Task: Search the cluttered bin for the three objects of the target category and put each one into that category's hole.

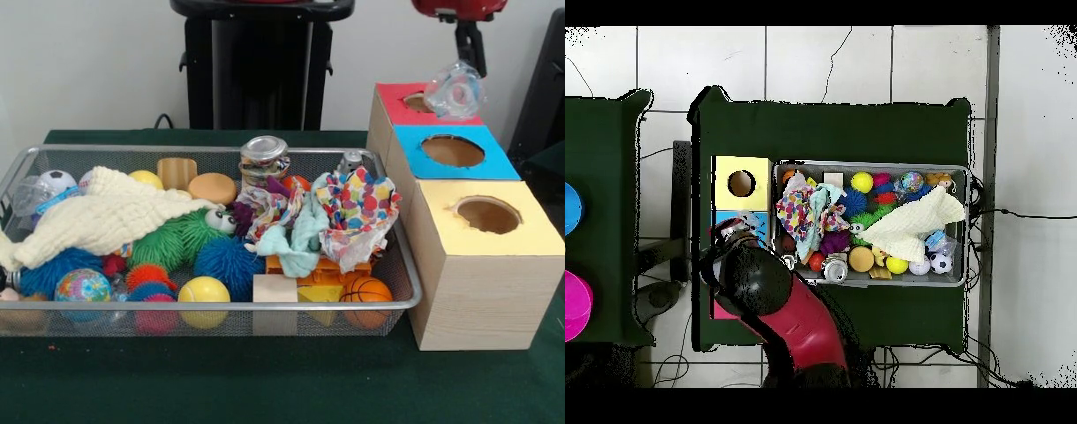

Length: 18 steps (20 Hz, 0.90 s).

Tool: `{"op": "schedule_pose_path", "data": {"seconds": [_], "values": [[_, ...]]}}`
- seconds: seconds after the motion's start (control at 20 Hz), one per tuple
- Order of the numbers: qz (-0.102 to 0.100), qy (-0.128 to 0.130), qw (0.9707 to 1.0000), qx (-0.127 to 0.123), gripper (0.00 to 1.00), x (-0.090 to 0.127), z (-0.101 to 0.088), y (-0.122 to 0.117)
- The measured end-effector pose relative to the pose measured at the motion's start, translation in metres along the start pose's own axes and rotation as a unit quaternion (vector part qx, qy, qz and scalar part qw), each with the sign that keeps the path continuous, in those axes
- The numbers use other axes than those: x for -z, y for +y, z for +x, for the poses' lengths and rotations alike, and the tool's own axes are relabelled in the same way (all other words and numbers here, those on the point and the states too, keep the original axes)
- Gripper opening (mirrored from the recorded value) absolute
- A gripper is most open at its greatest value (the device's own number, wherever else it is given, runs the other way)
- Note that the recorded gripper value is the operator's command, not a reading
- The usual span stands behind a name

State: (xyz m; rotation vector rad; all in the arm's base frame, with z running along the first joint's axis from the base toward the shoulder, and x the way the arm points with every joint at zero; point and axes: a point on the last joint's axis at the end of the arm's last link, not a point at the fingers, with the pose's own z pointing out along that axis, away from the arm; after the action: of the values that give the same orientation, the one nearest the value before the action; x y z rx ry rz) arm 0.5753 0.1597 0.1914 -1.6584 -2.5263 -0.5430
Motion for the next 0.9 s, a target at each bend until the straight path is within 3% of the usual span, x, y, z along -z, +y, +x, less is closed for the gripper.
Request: {"op": "schedule_pose_path", "data": {"seconds": [0.15,0.25,0.35,0.45,0.5,0.55,0.8,0.9], "values": [[-0.016,0.013,0.9984,-0.052,0.00,0.001,0.004,0.005],[-0.028,0.017,0.9943,-0.102,0.00,-0.001,0.003,0.007],[-0.040,0.018,0.9864,-0.158,0.00,-0.006,0.003,0.010],[-0.045,0.018,0.9816,-0.185,0.00,-0.010,0.006,0.011],[-0.047,0.019,0.9776,-0.204,0.00,-0.014,0.009,0.010],[-0.048,0.020,0.9702,-0.236,0.00,-0.024,0.018,0.006],[-0.039,0.011,0.9621,-0.270,0.00,-0.051,0.036,-0.010],[-0.027,-0.001,0.9622,-0.271,0.00,-0.069,0.042,-0.028]]}}
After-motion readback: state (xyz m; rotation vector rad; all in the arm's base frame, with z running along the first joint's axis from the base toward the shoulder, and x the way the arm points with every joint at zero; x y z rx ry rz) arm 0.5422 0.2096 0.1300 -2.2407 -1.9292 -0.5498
